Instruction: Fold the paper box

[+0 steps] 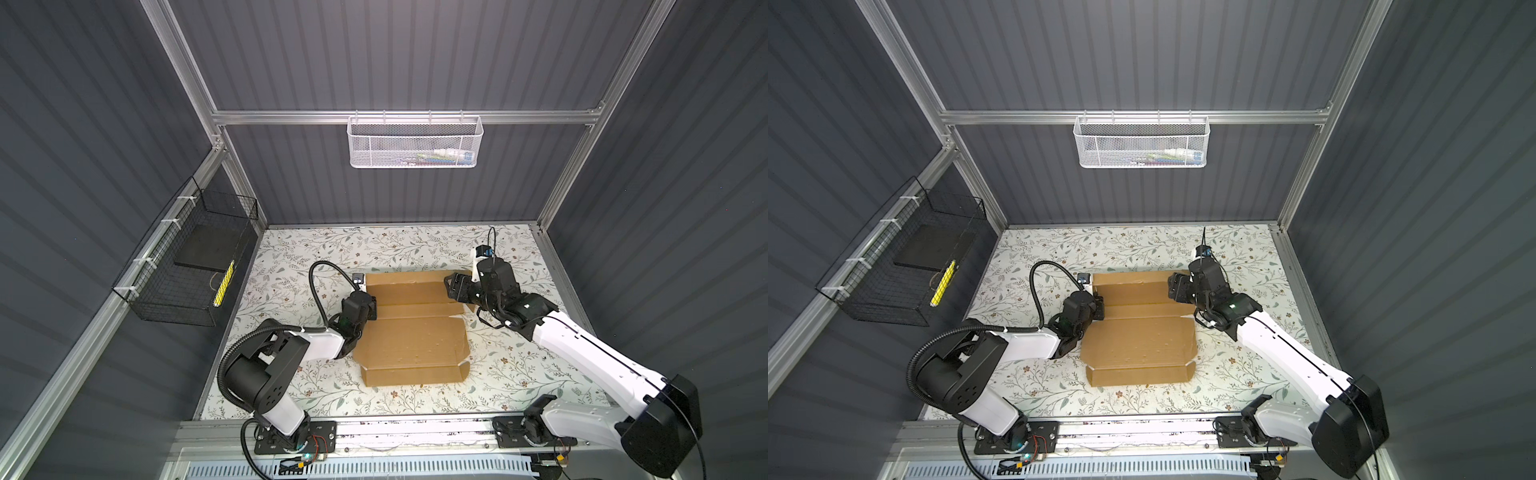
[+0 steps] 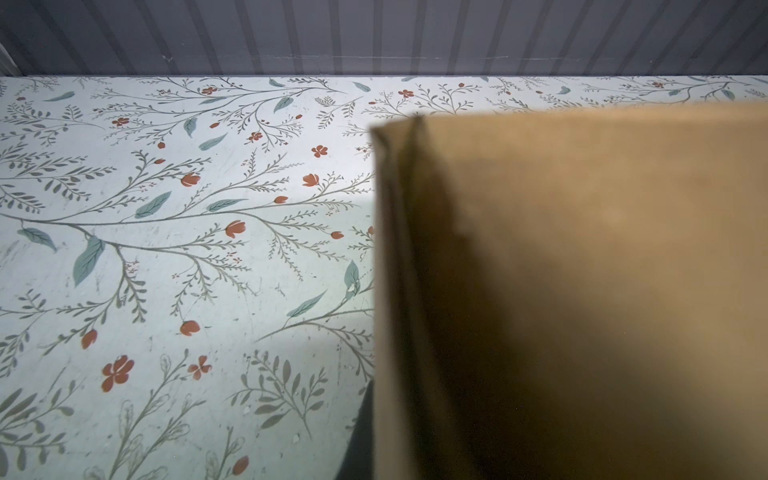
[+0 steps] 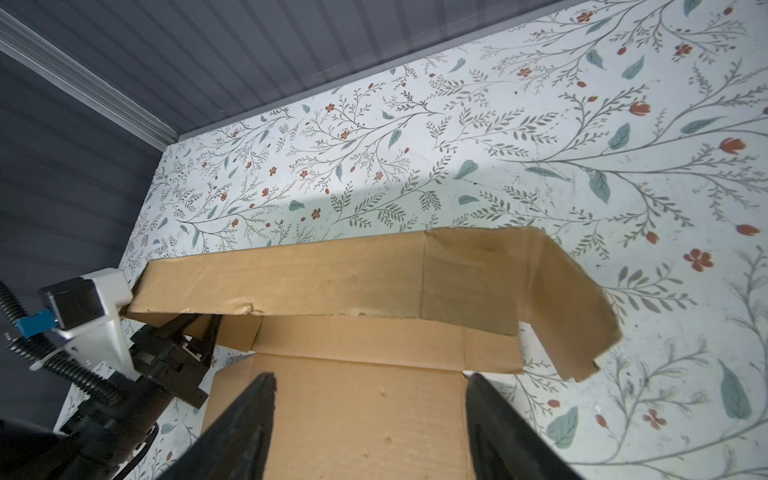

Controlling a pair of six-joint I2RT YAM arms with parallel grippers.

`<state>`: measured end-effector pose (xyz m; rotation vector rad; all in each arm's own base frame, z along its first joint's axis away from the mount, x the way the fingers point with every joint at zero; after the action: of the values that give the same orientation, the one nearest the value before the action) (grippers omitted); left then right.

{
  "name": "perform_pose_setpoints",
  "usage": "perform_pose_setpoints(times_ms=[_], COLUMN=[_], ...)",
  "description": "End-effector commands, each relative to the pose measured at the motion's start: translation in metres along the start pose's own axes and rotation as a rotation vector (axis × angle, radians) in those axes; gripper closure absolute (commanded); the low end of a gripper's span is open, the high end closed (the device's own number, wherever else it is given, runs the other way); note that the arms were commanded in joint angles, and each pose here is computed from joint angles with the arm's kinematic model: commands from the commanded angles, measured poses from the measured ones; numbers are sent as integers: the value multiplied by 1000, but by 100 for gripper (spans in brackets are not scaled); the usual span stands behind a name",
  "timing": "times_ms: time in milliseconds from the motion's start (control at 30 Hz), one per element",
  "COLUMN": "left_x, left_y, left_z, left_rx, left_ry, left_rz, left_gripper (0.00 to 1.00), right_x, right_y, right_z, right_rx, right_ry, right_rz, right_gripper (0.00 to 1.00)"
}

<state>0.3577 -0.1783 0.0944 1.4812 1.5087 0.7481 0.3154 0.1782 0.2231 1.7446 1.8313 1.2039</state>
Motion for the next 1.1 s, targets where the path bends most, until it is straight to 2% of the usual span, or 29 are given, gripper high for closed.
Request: perform_pose_setpoints(times_ms=[0, 300, 800, 1067], left_x=[3, 2, 0, -2], left_y=[3, 2, 1, -2], left_z=[-6, -5, -5, -3], left_rx=[-9, -5, 1, 9], left_ry=[-1, -7, -20, -28], left_rz=[-20, -20, -25, -25], left_gripper=[100, 100, 100, 100], right_x=[-4, -11, -17, -20], right_y=[-6, -7, 1, 1], right_z=[10, 26, 16, 38], right_rx=[29, 14, 0, 30], right_ry=[-5, -12, -33, 5], right_rz=[3, 28, -13, -1], right_gripper=[27, 27, 25, 24])
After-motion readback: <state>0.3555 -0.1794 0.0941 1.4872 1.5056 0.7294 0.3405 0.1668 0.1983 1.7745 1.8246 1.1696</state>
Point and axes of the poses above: each gripper's point midway between its finger pads, its own z axis out along the fingers, its own x axis along the line the jaws close on, y = z × x, the point moved 2 cm from there along -z, back along the fingers, and after that the axes turned 7 degrees about -z, right-handed, at the moved point
